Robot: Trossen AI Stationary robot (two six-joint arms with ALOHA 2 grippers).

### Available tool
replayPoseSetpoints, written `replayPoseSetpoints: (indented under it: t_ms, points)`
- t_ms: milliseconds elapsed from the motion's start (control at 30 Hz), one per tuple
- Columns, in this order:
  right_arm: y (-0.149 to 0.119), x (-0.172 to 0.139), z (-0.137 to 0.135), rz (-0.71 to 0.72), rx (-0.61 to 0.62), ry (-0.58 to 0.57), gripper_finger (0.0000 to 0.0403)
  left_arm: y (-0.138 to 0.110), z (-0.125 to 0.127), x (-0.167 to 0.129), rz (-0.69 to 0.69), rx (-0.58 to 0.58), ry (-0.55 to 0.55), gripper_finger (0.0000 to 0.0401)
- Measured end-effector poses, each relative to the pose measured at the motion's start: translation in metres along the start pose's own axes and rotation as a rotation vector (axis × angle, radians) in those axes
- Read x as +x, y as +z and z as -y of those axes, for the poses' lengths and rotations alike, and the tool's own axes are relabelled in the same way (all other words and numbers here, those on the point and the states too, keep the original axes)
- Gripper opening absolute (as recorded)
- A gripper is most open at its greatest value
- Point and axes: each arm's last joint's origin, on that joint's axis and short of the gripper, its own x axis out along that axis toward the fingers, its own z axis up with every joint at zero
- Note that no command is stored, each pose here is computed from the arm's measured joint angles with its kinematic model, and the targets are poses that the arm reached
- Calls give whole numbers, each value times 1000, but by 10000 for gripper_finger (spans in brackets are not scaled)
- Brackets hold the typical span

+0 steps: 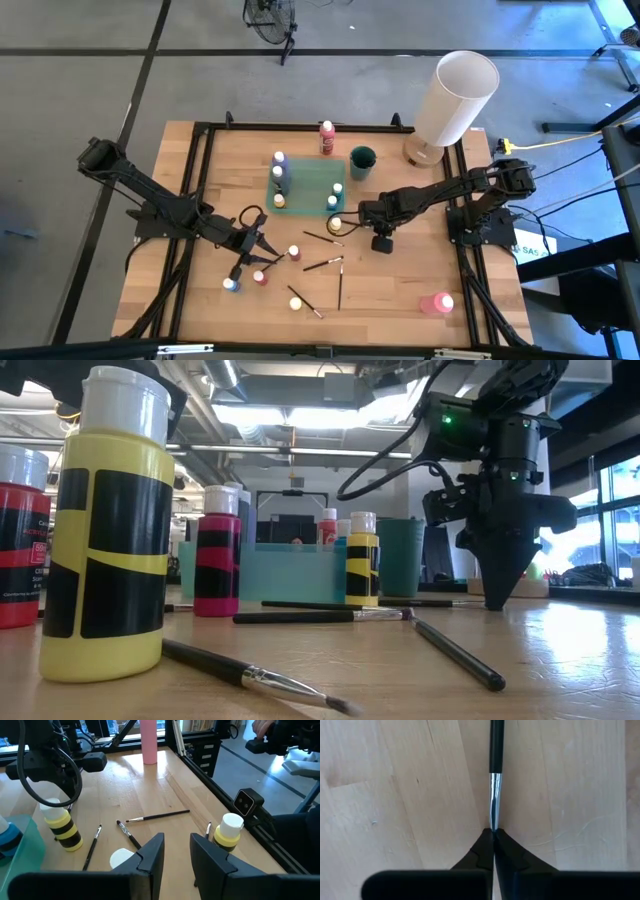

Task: Pick & Place Paint Supplies
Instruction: Put the black paint brush into the dark green cup

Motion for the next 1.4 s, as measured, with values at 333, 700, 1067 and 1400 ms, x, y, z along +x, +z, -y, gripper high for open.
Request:
replayPoseSetpoints:
  t_ms: [333,700,1067,1400]
  points:
    - [8,-7,-3,-18,192,18,1,0,0,0,-2,1,-8,88]
    - [15,-29,-13,-93,195,3,0,-1,0,0,-14,2,-7,88]
    - [24,-70,-27,-138,209,-96,0,1,1,0,10,36,-11,88]
    - [50,-130,-58,54,297,-21,0,6,6,-1,74,409,-57,86]
